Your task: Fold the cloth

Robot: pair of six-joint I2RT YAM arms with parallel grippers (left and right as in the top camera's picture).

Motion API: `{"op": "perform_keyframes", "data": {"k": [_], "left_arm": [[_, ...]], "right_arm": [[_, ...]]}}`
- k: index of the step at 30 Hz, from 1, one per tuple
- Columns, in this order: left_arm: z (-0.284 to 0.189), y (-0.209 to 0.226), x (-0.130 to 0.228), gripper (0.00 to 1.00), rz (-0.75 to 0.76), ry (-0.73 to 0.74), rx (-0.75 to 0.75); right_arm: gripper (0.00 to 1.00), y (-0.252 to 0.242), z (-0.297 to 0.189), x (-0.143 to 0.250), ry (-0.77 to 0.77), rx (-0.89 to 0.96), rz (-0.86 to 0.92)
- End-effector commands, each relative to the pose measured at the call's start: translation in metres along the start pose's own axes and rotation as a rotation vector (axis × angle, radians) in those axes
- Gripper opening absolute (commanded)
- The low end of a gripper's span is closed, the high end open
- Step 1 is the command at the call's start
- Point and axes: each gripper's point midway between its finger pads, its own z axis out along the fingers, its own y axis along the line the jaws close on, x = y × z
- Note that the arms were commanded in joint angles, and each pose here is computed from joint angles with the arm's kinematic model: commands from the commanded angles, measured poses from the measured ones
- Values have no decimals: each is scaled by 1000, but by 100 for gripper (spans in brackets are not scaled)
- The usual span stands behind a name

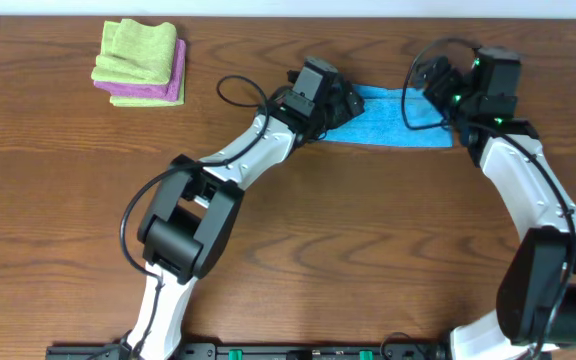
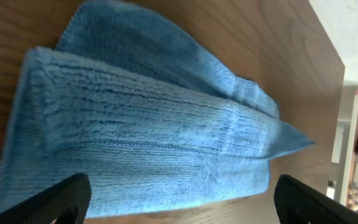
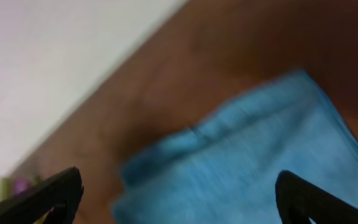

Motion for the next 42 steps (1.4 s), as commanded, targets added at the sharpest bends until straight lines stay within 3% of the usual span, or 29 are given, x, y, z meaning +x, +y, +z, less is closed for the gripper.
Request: {"op": "perform_keyframes", "data": {"k": [1, 6, 19, 28, 35, 42], "left_arm": [[16, 8, 6, 95, -42, 13, -10], [16, 5, 5, 95, -59, 5, 0], [15, 1, -23, 95, -41, -195, -25], [16, -5, -21, 95, -48, -224, -23], [15, -2, -25, 95, -50, -262, -42], [15, -2, -25, 95, -82, -277, -45]], "right_arm": [[99, -6, 5, 12, 46, 9, -99], [99, -19, 10, 29, 121, 32, -317], [99, -26, 21, 64, 272, -43, -534], [99, -60, 38, 100, 423, 6, -523], [99, -80, 38, 90, 395, 132, -545], [99, -81, 47, 85, 368, 120, -604]]}}
